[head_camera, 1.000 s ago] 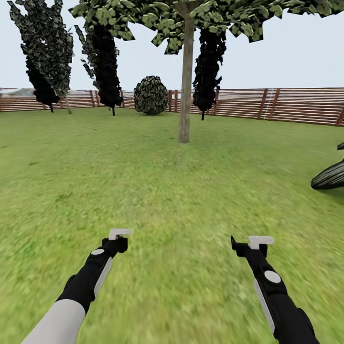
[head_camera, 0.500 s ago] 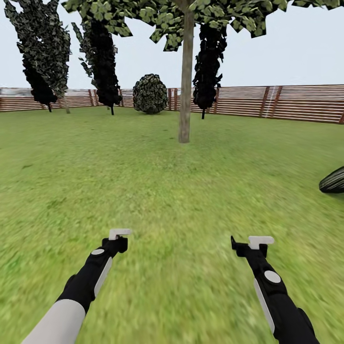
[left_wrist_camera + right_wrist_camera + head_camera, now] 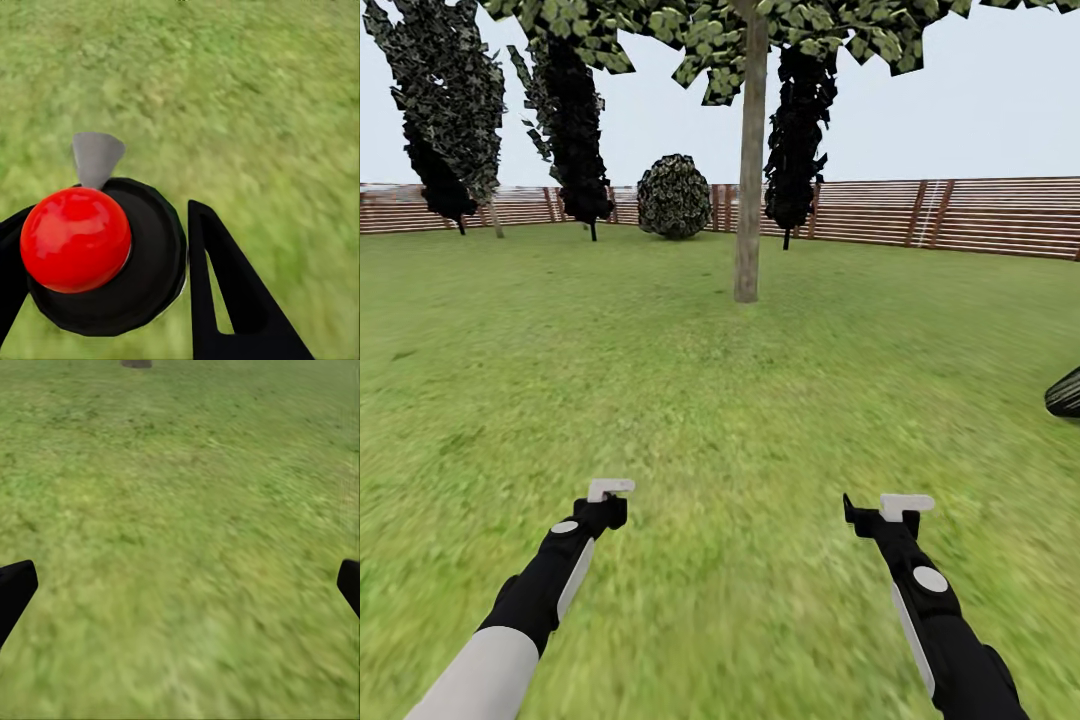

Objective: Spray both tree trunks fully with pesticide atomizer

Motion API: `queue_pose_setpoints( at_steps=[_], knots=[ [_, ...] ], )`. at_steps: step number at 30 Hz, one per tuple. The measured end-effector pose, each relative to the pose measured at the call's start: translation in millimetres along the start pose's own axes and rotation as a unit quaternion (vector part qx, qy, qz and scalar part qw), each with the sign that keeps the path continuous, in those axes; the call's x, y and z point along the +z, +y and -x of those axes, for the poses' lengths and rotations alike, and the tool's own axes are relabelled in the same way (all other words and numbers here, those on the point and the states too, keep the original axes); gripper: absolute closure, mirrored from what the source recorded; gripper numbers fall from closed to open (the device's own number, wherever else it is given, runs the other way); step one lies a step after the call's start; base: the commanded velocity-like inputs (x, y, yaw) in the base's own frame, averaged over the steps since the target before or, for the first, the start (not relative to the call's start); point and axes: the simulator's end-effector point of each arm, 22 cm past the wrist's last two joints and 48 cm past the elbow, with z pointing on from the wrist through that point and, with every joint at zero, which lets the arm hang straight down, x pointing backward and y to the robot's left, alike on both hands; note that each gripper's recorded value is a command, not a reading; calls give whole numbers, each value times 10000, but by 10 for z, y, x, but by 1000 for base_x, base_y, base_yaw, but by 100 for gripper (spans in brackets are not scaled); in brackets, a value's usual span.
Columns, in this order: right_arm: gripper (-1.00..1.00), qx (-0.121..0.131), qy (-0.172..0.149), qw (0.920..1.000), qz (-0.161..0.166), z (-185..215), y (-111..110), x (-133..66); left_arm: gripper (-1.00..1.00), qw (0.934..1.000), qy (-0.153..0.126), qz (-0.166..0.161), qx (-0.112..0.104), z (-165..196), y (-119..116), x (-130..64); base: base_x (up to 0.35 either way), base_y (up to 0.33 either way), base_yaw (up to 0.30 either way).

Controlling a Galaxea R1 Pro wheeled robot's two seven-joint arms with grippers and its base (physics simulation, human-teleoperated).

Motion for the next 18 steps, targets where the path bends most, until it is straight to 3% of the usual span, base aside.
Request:
queue_pose_setpoints(
  at_steps=[18],
  knots=[
    [-100,0,-7,10000,-1,7,-1,0,100,10000,0,0,1,0,0,0,340,0,0]
  ],
)
